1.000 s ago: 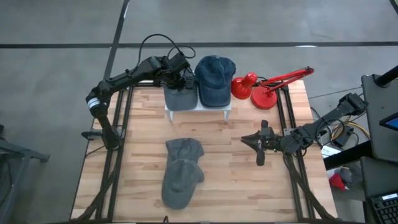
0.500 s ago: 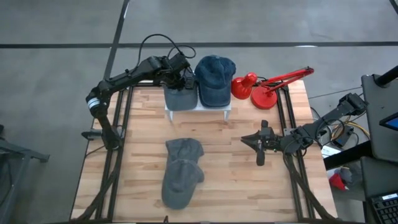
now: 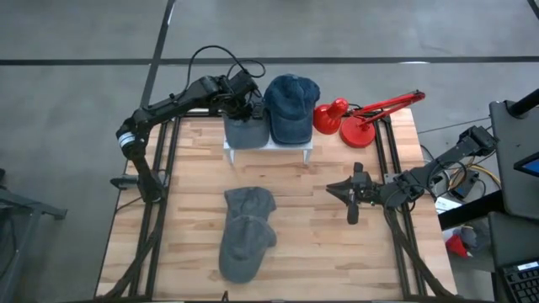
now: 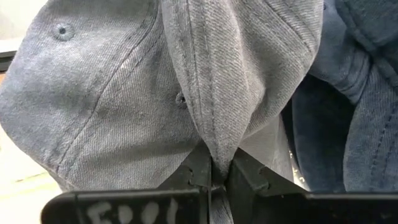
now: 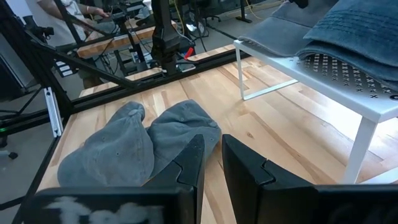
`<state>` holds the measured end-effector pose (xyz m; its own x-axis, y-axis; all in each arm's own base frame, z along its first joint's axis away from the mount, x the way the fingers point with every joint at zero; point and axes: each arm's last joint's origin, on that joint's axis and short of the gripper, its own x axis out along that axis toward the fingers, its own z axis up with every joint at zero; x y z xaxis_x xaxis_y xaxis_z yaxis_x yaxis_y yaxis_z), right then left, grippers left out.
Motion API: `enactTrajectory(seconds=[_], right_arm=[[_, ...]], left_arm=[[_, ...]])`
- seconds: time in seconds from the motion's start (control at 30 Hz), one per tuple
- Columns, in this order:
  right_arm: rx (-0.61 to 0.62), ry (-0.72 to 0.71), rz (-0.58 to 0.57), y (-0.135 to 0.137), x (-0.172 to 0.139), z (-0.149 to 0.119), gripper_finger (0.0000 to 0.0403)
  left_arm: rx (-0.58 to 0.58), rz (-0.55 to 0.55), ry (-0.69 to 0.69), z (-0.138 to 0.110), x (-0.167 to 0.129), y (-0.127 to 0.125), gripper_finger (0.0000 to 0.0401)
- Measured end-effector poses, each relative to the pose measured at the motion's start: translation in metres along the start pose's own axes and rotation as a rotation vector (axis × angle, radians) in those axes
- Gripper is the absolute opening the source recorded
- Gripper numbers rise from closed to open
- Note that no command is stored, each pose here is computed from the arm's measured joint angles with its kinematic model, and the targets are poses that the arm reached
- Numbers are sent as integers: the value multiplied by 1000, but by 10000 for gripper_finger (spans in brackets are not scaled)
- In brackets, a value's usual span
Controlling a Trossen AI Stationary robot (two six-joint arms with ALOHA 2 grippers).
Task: Pick & Place hat
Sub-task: Put the top left gray cap on the shelf
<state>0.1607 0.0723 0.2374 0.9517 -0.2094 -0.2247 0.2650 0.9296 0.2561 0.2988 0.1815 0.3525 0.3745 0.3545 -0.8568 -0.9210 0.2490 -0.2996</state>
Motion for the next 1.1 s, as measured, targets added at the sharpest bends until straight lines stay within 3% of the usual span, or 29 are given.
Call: enactTrajectory(seconds=[1.1], right_arm=[[0, -1, 0, 0, 0, 0, 52]], left_arm=[[-8, -12, -10, 1, 0, -1, 28]])
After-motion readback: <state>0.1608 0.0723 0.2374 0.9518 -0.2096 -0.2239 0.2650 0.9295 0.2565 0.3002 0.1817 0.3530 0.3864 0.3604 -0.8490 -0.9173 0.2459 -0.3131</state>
